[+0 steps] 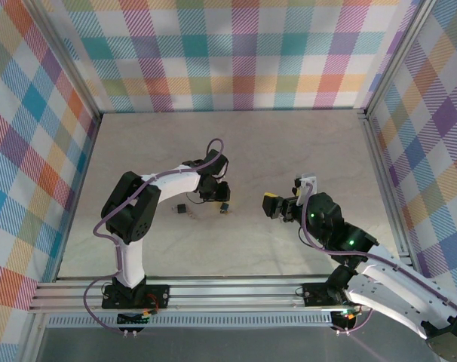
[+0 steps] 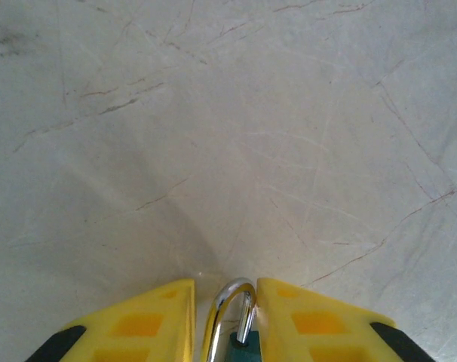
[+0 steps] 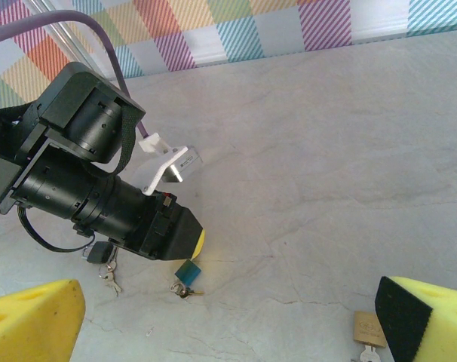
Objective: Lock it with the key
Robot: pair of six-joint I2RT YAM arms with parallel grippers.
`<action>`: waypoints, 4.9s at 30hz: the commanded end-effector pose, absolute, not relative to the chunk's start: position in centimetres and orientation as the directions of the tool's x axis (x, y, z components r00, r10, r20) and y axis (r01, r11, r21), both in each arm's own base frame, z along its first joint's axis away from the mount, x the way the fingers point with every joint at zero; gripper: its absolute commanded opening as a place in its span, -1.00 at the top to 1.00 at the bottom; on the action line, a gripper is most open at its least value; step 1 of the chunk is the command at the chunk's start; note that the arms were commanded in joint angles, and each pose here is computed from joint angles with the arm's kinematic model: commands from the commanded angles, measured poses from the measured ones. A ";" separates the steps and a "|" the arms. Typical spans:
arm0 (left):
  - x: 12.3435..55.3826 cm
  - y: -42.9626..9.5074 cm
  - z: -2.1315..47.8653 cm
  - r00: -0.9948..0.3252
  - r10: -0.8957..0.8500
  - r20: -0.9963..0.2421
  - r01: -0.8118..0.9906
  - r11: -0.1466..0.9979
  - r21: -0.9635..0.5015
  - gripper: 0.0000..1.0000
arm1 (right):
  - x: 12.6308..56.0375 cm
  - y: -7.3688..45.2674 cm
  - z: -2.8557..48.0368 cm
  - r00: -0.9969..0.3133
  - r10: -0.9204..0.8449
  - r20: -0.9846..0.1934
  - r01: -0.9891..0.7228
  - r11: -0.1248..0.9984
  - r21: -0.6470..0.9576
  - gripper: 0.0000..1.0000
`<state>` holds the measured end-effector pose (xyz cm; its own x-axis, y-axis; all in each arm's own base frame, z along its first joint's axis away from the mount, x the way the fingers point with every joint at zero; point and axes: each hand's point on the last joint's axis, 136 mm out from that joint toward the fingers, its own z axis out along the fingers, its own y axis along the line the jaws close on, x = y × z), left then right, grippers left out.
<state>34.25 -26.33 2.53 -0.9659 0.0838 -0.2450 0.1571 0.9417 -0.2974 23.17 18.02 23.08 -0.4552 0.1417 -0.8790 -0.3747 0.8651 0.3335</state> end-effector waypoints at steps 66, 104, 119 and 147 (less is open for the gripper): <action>27.6 -33.4 22.1 -0.792 -0.190 -0.580 0.258 0.757 -0.601 1.00 | 22.6 25.9 17.6 -0.619 -0.012 -0.785 -0.564 0.703 0.434 -0.68; 24.6 -34.6 24.9 -0.771 -0.191 -0.607 0.301 0.731 -0.613 1.00 | 22.5 25.6 18.4 -0.591 0.011 -0.807 -0.575 0.695 0.431 0.29; 24.4 -33.8 25.0 -0.765 -0.167 -0.622 0.310 0.751 -0.583 1.00 | 21.6 26.0 19.4 -0.568 0.022 -0.823 -0.625 0.639 0.448 0.50; 25.1 -31.7 22.4 -0.772 0.036 -0.635 0.312 0.892 -0.328 1.00 | 20.1 27.2 20.4 -0.564 0.008 -0.825 -0.690 0.544 0.477 -0.21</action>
<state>24.74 -31.89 22.00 -0.7817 0.0040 -0.6237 0.3024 0.8770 -0.3734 20.36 26.54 20.31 -0.5690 0.0146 -0.8222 -0.6653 0.5794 0.4707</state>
